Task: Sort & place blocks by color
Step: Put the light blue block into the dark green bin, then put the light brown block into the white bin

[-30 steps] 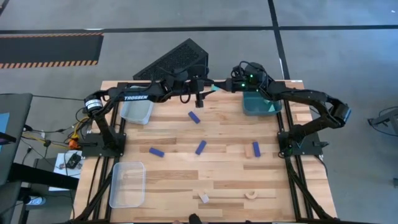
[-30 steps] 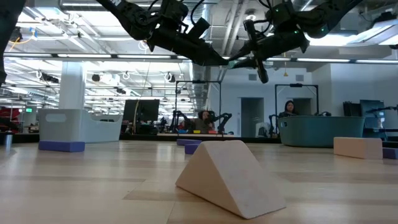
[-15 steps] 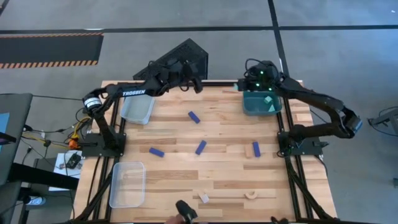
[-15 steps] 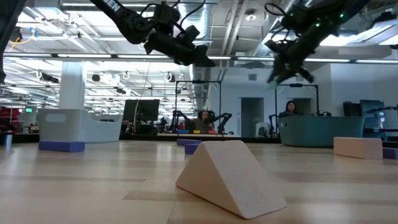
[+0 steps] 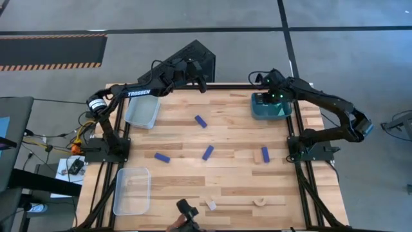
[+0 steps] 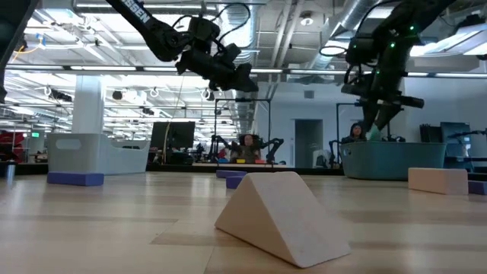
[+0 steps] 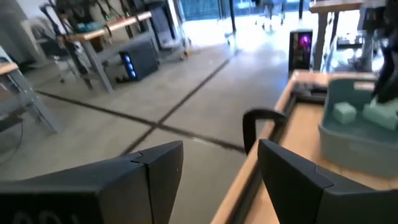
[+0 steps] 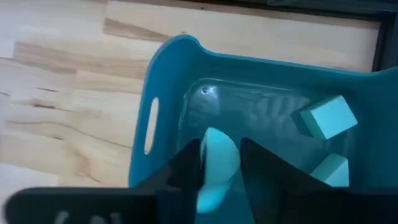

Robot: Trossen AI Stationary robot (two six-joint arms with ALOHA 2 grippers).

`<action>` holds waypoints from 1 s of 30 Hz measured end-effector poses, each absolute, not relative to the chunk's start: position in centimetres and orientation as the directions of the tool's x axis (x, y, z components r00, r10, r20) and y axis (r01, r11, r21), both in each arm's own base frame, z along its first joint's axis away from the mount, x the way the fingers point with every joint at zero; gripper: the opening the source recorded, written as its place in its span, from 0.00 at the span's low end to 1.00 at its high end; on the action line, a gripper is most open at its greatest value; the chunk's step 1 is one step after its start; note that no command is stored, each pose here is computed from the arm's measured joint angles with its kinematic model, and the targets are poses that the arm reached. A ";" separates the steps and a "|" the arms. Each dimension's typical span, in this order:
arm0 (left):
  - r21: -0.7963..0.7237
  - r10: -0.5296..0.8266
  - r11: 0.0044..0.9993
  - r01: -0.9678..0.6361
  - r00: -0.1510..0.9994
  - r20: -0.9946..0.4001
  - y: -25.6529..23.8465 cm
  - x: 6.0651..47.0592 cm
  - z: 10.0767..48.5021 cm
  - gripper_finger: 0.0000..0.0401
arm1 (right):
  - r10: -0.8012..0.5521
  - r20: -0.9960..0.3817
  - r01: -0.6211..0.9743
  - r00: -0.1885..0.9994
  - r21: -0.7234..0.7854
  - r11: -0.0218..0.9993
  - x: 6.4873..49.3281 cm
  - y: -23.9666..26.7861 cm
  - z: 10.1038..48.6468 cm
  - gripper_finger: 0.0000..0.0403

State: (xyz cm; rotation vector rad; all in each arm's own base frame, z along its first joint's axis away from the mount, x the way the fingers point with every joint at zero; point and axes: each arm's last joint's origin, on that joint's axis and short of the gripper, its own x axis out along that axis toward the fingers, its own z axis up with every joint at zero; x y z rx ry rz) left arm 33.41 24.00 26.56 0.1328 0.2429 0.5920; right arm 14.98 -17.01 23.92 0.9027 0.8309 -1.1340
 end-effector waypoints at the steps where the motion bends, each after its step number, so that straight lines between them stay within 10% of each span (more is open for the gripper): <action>1: 0.174 0.563 0.825 -0.537 0.804 -0.190 24.0 33.5 26.4 0.50 | -0.378 -0.900 0.972 0.215 0.158 0.174 15.1 -17.1 23.8 0.34; 11: -0.018 0.526 0.835 -0.549 0.808 -0.265 23.0 34.2 25.3 0.50 | -0.394 -0.900 0.971 0.187 0.108 0.214 15.4 -16.5 23.8 0.57; 30: -0.155 0.308 0.918 -0.366 0.901 -0.307 16.9 37.6 25.6 0.45 | -0.254 -0.864 0.782 0.435 0.224 0.581 21.4 -6.8 24.8 0.50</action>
